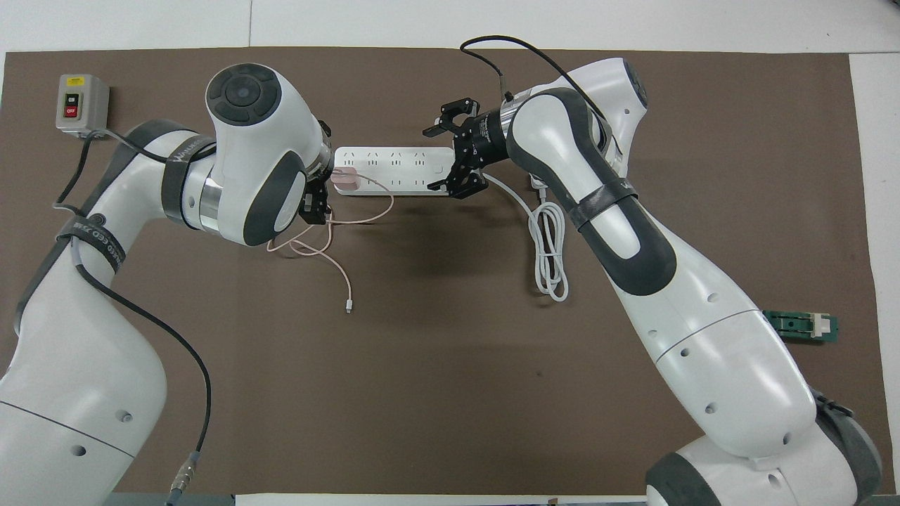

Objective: Unplug charger and place it aside
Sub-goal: 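Grasp the pink charger with the left gripper while the right gripper holds the strip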

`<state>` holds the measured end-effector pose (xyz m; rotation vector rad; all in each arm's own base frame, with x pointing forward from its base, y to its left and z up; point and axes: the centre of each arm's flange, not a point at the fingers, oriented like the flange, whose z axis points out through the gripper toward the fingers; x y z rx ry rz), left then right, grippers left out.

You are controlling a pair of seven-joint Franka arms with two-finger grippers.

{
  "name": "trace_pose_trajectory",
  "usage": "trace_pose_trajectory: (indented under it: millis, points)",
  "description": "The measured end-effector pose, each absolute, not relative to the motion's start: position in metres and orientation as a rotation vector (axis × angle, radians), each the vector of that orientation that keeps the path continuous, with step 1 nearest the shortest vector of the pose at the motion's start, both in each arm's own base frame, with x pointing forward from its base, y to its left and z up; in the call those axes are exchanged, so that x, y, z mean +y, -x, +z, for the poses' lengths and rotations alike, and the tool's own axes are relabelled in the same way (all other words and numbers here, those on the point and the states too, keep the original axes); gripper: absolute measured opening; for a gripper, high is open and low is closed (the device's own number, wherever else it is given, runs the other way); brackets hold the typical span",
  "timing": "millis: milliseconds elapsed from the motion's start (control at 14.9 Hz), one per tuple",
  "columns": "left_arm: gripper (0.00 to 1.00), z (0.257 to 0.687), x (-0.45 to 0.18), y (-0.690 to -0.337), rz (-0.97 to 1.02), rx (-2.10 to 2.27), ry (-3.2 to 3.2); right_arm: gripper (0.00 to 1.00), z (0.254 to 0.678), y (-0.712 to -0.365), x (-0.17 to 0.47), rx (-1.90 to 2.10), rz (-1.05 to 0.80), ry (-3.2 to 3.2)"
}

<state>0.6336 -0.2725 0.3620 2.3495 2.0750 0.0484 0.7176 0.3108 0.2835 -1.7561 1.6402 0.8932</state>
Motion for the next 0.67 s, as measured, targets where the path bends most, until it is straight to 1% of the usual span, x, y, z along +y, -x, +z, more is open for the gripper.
trace_pose_trajectory:
  millis: [202, 673]
  points:
    - [1.0, 0.354, -0.283, -0.641, 0.055, 2.062, -2.349, 1.0, 0.265, -0.722, 0.315, 1.619, 0.91, 1.77]
    - [1.0, 0.338, -0.292, -0.65, 0.049, 2.056, -2.357, 1.0, 0.251, -0.721, 0.317, 1.542, 0.885, 1.835]
